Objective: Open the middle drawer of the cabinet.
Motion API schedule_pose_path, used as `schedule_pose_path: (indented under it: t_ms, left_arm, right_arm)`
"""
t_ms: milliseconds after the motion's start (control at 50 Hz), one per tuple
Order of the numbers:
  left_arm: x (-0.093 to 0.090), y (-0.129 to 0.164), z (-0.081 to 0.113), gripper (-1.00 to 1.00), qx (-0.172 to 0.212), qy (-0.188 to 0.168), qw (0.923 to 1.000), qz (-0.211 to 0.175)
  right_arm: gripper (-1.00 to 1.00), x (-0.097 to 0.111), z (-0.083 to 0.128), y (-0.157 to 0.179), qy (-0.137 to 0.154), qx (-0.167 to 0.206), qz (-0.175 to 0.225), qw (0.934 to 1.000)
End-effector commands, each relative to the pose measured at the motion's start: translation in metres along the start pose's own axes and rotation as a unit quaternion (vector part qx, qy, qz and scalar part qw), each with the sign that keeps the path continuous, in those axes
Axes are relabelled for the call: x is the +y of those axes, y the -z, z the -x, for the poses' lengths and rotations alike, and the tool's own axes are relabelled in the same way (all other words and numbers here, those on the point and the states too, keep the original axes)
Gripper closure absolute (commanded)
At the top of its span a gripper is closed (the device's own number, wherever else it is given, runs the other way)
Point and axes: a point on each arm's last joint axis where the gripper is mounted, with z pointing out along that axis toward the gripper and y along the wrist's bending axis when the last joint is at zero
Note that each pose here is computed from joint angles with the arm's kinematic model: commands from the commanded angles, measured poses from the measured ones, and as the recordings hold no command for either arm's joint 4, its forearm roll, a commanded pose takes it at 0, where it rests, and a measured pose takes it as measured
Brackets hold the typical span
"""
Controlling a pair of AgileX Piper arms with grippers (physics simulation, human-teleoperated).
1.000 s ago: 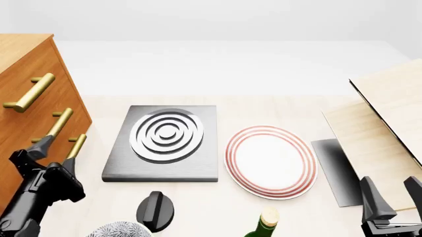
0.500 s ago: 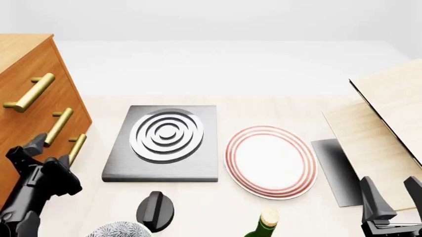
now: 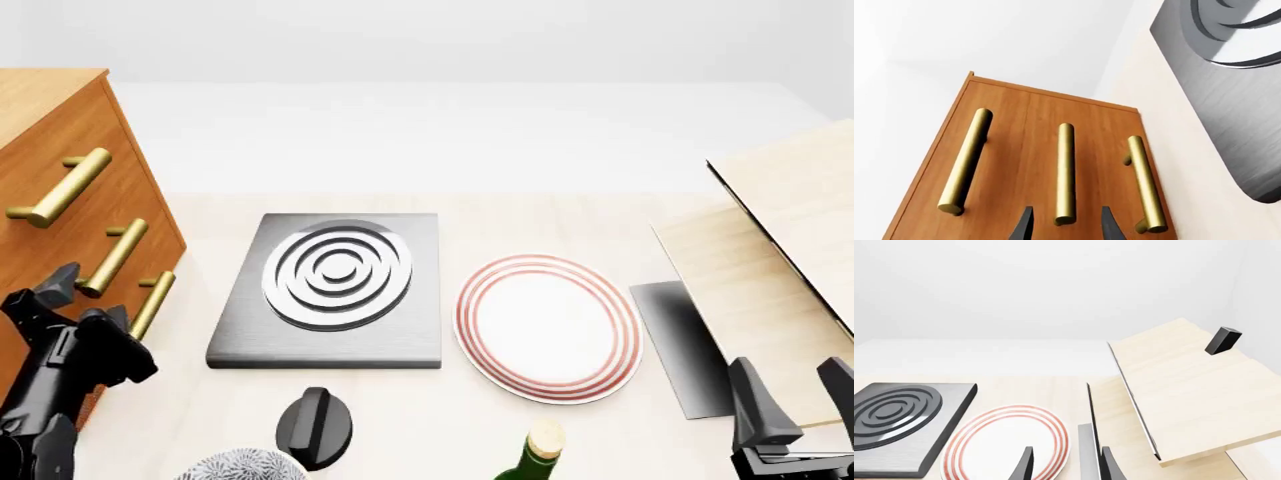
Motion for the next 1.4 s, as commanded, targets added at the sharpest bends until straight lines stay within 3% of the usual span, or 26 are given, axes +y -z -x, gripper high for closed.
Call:
schedule_pose_path:
  t_ms: [20,440,460,840,1400]
  left_arm:
    - [0.006,-0.007,-0.002,-1.0,0.005,0.008,0.9999,0.014]
    - [0.006,-0.018,-0.007,-1.0,0.013,0.015,0.9997,0.016]
    - [0.007,-0.019,-0.007,1.0,0.014,0.017,0.9996,0.017]
    - [-0.002,-0.016,0.002,1.0,-0.005,0.011,0.9999,0.001]
    - [0.004,-0.011,0.02,1.0,-0.042,0.0,0.9991,0.006]
  right_arm:
    - [-1.0,0.0,0.0,0.002,-0.001,-0.002,0.0,1.0]
    - [-1.0,0.0,0.0,0.002,-0.001,-0.002,0.0,1.0]
    - [-1.0,0.0,0.0,0.002,-0.001,-0.002,0.0,1.0]
    - [-1.0,0.0,0.0,0.002,-0.001,-0.002,0.0,1.0]
    - [-1.0,0.0,0.0,0.002,-0.001,-0.002,0.0,1.0]
